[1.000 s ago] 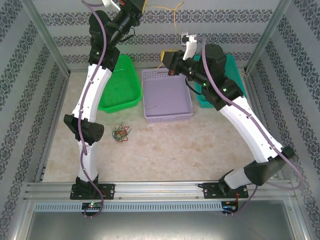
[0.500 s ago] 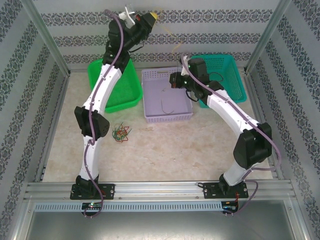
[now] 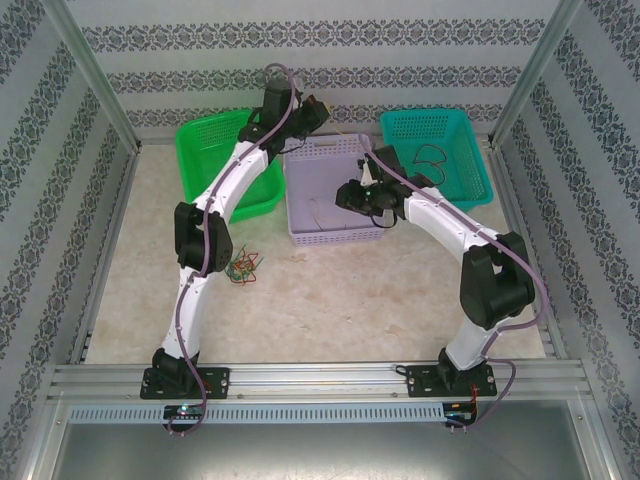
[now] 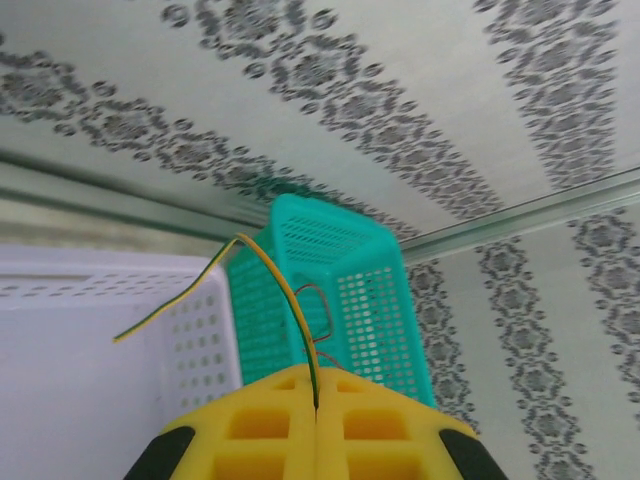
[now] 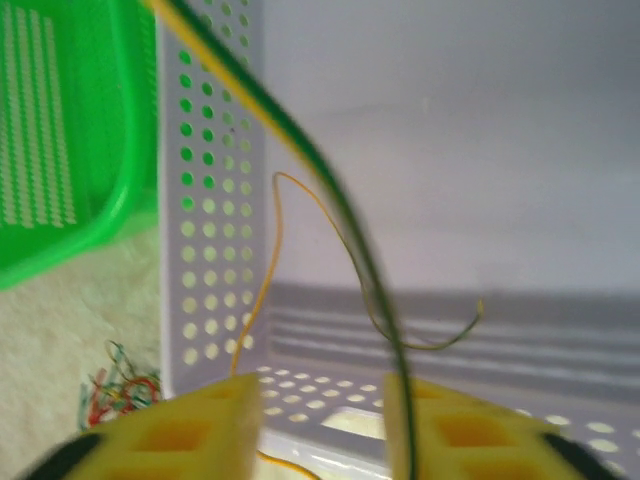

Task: Untangle the cables

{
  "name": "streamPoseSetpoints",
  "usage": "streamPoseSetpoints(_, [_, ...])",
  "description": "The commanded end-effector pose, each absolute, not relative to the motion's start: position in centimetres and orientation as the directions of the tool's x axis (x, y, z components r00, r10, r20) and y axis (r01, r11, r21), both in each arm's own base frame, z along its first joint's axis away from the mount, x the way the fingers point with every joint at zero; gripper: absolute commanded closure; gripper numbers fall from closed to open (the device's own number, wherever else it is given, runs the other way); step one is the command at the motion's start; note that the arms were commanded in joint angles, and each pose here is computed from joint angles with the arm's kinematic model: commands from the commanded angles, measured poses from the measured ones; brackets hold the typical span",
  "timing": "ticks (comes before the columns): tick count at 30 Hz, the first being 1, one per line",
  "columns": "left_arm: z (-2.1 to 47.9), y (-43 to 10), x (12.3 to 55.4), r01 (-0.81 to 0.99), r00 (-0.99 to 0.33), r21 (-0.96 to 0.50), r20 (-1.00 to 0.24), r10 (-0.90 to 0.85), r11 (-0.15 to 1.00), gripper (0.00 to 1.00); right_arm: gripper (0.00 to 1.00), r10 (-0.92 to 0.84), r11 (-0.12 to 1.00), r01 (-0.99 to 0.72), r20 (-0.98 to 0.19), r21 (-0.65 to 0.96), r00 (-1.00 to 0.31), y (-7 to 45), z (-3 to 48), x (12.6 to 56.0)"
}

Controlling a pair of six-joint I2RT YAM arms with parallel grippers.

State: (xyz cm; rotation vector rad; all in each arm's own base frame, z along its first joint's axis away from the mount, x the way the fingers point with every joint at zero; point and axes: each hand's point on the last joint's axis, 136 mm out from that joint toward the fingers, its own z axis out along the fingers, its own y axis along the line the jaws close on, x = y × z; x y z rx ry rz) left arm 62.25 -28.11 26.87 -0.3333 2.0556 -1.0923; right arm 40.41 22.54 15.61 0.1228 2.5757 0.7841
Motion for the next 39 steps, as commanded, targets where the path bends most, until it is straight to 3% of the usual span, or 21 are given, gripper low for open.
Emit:
streamPoseSetpoints(1, [22.9,-28.6,62.2,0.089,-0.699,-0.752,-0.514,-0.497,0.653,1.00,0.50,0.217,0.858,-0.035,-0.423,0.512,-0.880,21.2,18.5,39.4])
streamPoseSetpoints(5, [20.6,-29.4,61.8,0.071,-0.726,-0.727,-0.507,-0.464,0.683,1.00,0.43,0.228,0.888,-0.033,-0.503,0.458,-0.834,18.9,21.6,38.8])
streamPoseSetpoints(12, [17.6,-29.2,61.5,0.016,-0.746,-0.698,-0.485,-0.456,0.716,1.00,0.42,0.267,0.894,-0.022,-0.574,0.447,-0.774,16.4,25.2,36.8])
streamPoseSetpoints(21, [21.5,-28.2,63.9,0.006,-0.664,-0.739,-0.507,-0.550,0.674,1.00,0.43,0.281,0.881,-0.027,-0.569,0.472,-0.773,15.8,25.6,34.6])
streamPoseSetpoints(30, [29.4,-22.8,67.3,0.015,-0.479,-0.874,-0.433,-0.764,0.486,1.00,0.44,0.291,0.871,-0.027,-0.559,0.491,-0.776,15.6,25.5,33.2])
streamPoseSetpoints(34, [29.4,-22.2,67.6,0.015,-0.469,-0.869,-0.443,-0.764,0.495,1.00,0.44,0.290,0.869,-0.030,-0.557,0.494,-0.778,15.6,25.5,33.0])
streamPoseSetpoints(39, [26.0,-24.5,66.7,0.012,-0.569,-0.846,-0.444,-0.692,0.533,1.00,0.44,0.291,0.866,-0.033,-0.556,0.499,-0.779,15.7,25.5,33.0])
